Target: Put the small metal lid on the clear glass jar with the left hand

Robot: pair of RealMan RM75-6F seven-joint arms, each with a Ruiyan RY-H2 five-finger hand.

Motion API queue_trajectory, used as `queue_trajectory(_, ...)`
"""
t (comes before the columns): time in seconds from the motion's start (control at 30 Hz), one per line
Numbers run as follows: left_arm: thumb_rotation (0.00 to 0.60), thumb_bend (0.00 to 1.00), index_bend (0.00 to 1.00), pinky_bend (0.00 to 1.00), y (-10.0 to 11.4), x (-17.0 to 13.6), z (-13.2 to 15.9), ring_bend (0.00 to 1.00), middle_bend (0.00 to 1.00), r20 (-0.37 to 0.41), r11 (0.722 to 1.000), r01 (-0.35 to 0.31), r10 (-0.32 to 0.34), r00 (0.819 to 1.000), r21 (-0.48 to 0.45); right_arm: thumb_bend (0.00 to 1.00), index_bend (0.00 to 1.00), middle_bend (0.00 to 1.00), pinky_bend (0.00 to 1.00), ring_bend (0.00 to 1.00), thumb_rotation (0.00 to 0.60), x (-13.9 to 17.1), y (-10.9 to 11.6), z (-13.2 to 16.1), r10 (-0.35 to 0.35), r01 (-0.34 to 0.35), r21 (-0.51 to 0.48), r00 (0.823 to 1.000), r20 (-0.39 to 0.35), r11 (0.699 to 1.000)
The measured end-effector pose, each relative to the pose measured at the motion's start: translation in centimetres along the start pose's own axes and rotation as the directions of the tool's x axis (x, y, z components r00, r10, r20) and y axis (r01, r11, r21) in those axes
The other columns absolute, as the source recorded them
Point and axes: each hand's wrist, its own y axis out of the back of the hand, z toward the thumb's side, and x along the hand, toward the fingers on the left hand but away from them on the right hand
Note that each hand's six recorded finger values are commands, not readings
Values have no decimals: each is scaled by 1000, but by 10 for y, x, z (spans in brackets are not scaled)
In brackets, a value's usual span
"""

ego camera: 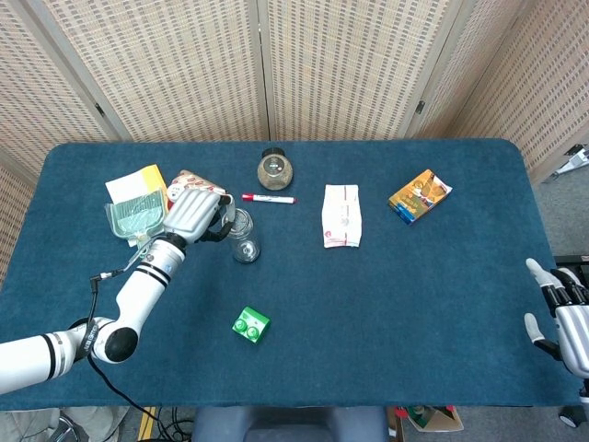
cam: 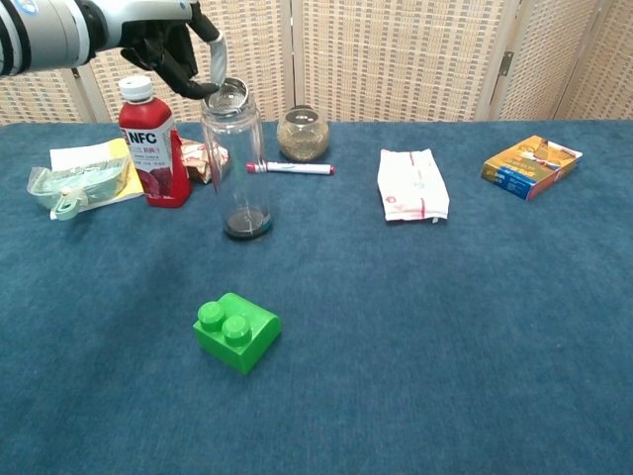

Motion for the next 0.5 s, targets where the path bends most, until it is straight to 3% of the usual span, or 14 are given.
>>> queue_trajectory(0.5, 600, 432, 467, 996, 1, 0, -3, 940, 1000, -8, 1000, -8, 8, 1000, 7, 442, 49, 205, 279, 115, 600, 0, 0, 0, 2, -2, 0, 1000, 2, 1000)
